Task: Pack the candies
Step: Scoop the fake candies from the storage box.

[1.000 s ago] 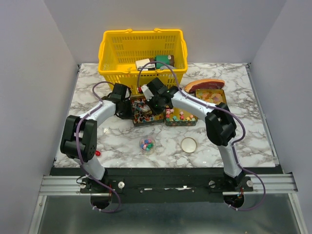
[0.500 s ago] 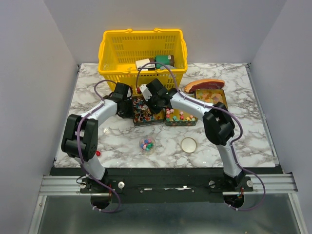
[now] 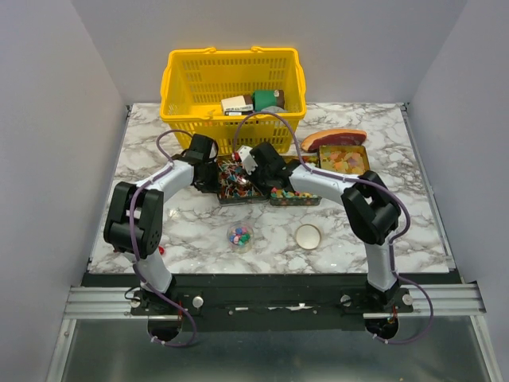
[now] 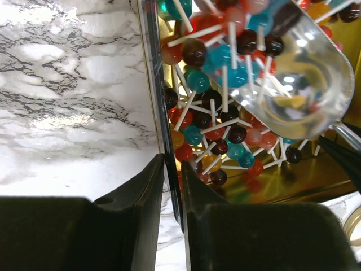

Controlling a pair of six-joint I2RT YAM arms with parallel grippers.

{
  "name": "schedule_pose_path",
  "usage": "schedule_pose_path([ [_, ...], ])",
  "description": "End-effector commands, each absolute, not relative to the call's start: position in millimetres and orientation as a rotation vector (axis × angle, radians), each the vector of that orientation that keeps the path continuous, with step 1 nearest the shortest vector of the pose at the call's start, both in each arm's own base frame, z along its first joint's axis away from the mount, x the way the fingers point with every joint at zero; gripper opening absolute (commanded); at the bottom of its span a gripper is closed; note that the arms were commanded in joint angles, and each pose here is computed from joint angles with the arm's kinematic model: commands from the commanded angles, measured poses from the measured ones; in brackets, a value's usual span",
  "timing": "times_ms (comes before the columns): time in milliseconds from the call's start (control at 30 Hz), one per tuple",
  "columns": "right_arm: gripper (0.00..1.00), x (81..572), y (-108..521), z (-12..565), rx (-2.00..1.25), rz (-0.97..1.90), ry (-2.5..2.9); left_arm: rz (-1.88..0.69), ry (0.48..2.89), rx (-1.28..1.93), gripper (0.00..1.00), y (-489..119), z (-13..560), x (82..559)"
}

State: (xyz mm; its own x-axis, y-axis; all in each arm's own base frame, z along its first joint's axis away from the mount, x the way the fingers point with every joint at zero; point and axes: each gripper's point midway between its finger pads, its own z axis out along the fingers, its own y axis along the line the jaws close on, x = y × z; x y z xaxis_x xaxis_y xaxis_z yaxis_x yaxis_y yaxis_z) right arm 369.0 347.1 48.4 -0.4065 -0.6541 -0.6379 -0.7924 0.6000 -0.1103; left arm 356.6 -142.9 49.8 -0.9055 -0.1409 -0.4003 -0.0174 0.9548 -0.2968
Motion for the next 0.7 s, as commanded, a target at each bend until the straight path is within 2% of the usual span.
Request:
schedule_pose_path([
  [0, 0.01, 372.8, 339.9, 63.4, -1.075, 0.242, 2.146, -0.361, 2.668, -0.117, 0.32, -139.8, 47.6, 358.7],
  [67, 0.01, 372.3, 340.3, 74.8, -1.056, 0.255, 2.128, -0.363, 2.657, -0.12, 0.35, -139.9, 50.7, 359.6],
  [167, 0.01, 372.2, 337.6, 87.2, -1.03, 0.253, 2.11, -0.362, 2.627, -0.129, 0.48, -139.2, 59.1, 362.8],
  [200, 0.01, 372.9, 337.0, 90.2, -1.019, 0.25, 2.108, -0.364, 2.602, -0.134, 0.55, -139.0, 66.0, 365.3],
  [300, 0.01, 374.9, 337.5, 102.3, -0.985, 0.257, 2.083, -0.362, 2.548, -0.146, 0.61, -136.4, 78.4, 368.3],
  [567, 0.01, 370.1, 334.6, 111.3, -0.941, 0.285, 2.058, -0.32, 2.472, -0.18, 0.67, -125.0, 100.2, 363.9],
  [667, 0.01, 366.0, 330.5, 120.5, -0.928, 0.292, 2.041, -0.219, 2.401, -0.244, 0.68, -106.0, 108.5, 363.7],
])
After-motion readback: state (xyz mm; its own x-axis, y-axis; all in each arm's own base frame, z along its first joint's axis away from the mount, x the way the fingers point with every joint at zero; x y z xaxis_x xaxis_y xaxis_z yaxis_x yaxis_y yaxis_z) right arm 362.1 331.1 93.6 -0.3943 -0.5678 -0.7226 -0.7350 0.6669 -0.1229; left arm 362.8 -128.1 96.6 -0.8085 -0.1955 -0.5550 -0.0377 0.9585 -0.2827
